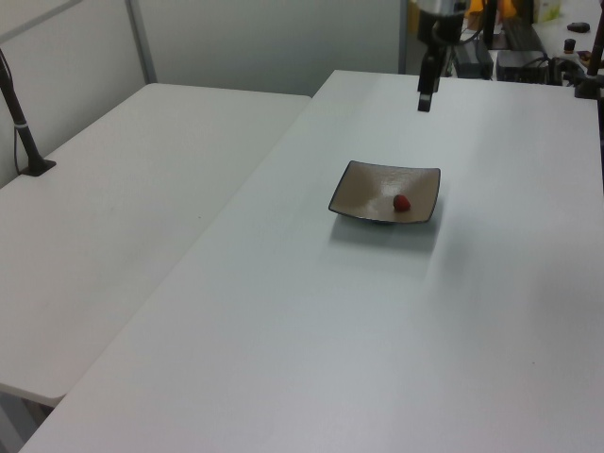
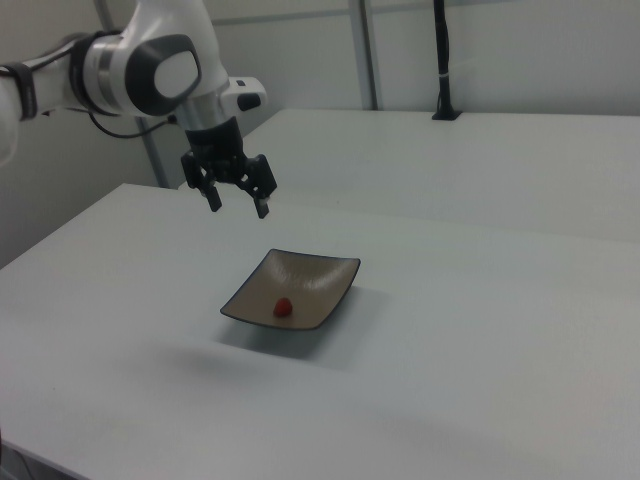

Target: Strawberries on a ceramic plate

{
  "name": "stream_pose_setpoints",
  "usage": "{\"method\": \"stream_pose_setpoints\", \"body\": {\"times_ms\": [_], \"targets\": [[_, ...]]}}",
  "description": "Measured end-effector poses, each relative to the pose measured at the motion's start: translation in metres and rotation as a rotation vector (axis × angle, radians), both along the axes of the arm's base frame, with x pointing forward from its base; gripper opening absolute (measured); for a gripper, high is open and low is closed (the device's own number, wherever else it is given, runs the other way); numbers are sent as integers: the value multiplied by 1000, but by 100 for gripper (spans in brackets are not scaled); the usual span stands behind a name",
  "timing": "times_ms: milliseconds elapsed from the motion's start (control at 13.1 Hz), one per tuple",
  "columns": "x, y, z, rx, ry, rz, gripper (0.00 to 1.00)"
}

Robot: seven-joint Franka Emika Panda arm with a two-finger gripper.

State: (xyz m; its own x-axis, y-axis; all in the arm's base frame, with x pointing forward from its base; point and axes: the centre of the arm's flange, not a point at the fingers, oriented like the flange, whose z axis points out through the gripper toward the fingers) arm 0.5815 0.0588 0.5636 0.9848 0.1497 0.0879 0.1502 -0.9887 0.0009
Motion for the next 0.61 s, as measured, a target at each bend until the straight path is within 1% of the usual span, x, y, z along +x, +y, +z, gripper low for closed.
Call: {"method": "stream_pose_setpoints", "body": {"times_ms": [76, 229, 382, 535, 611], "targets": [[-7, 1, 8, 26, 14, -5, 100], [-21, 8, 22, 56, 47, 1, 100], [-32, 18, 30, 59, 66, 1, 100], [-35, 21, 34, 62, 66, -50, 100], [-35, 20, 34, 63, 66, -57, 100]]}}
